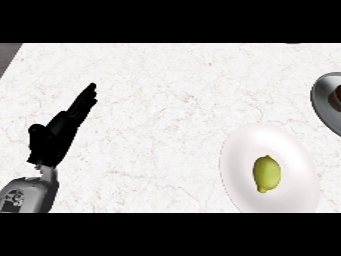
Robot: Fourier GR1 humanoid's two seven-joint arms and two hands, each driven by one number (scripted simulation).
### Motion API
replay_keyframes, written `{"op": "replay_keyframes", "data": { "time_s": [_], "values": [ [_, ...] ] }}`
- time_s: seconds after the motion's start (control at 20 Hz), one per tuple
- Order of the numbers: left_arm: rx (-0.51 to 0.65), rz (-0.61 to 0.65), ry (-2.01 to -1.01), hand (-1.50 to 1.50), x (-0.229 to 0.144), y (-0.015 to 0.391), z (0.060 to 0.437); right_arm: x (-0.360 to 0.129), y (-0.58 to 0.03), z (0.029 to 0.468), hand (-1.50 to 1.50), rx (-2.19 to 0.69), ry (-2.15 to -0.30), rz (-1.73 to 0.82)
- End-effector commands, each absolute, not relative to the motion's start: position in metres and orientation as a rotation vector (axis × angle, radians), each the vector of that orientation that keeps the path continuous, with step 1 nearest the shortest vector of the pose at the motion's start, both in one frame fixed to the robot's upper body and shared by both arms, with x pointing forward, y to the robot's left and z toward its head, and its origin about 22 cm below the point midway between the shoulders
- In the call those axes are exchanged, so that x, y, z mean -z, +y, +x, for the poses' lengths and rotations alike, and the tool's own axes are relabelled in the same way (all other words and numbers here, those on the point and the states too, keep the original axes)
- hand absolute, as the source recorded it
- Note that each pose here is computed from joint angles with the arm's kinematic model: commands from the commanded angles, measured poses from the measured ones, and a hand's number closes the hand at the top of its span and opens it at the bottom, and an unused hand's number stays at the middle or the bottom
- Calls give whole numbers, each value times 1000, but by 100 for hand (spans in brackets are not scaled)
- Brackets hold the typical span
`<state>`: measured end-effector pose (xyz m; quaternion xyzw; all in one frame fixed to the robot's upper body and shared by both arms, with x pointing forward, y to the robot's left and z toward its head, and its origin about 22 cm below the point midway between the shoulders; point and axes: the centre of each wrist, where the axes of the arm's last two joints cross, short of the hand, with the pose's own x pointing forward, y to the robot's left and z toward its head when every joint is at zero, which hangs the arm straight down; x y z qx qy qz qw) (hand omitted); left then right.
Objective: Pick the cupcake from the plate and place it in the pan
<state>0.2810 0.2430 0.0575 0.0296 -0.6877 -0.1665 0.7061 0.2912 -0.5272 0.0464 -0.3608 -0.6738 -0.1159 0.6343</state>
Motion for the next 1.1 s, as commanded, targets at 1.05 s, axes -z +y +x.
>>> {"op": "replay_keyframes", "data": {
  "time_s": [1.05],
  "values": [
    [357,83,-1511,0,-61,247,265,42,-542,177,-150,223,-1757,-702]
  ]
}}
